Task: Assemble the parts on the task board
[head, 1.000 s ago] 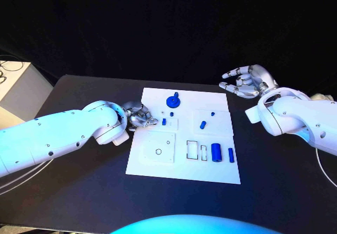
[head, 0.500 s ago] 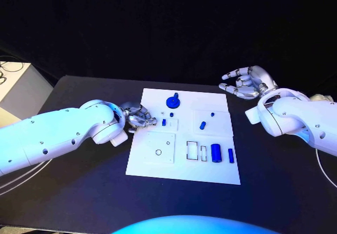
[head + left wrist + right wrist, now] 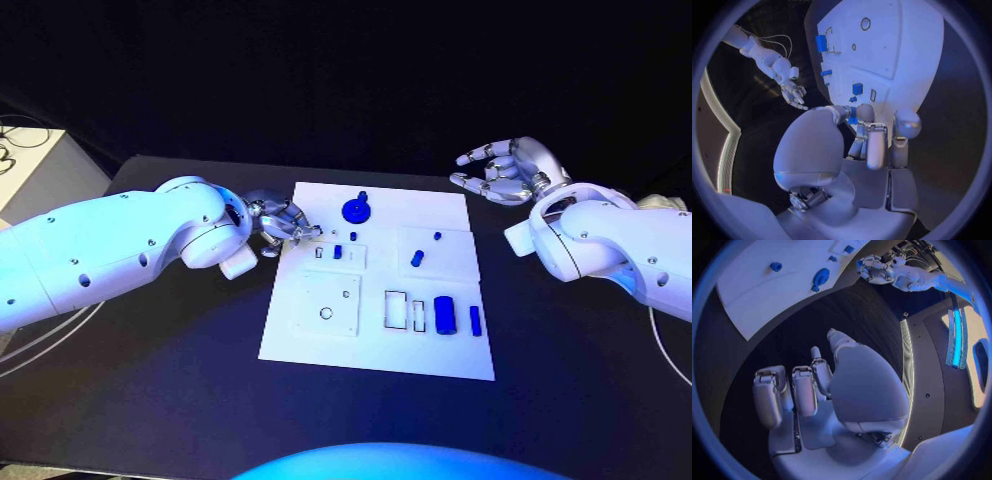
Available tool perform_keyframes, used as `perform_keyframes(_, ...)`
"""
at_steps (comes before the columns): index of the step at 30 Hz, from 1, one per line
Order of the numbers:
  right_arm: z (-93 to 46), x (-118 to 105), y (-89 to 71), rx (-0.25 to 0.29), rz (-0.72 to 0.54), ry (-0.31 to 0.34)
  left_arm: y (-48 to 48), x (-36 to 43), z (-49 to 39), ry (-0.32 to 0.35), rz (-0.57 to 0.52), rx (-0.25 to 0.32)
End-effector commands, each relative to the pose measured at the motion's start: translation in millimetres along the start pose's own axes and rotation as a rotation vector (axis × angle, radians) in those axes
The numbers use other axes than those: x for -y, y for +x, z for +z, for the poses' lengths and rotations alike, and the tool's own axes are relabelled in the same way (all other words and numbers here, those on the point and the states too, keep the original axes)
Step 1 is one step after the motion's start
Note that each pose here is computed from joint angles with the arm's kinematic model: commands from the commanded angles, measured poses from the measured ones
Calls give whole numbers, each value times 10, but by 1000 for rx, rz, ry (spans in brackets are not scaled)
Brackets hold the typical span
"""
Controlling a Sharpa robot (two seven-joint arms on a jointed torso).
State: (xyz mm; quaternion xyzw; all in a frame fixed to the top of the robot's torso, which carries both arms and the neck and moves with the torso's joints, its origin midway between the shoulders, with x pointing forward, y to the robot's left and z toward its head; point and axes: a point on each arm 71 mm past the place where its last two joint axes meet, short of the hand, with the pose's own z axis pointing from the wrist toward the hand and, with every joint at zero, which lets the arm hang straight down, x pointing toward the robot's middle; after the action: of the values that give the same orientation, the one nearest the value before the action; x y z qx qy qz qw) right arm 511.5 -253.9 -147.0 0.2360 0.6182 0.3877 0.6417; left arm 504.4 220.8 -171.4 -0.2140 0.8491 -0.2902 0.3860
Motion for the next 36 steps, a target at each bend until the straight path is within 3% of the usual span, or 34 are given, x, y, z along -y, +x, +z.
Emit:
perform_keyframes(1,3,-3,11,-12,-7,-6,18,30,10,-34,22,-166)
perform_keyframes(7,8,-7,22,-13,-7,-7,-123,136,56,-56,109,-261)
perform_keyframes(12,15,-16,36,-15,-7,-10,-209,223,125,-78,186,-296)
perform_keyframes(27,20,-21,45,-17,-11,-11,-223,358,229,-97,265,-268)
perform_keyframes(36,22,-23,50,-18,-11,-12,-165,422,270,-128,410,-207)
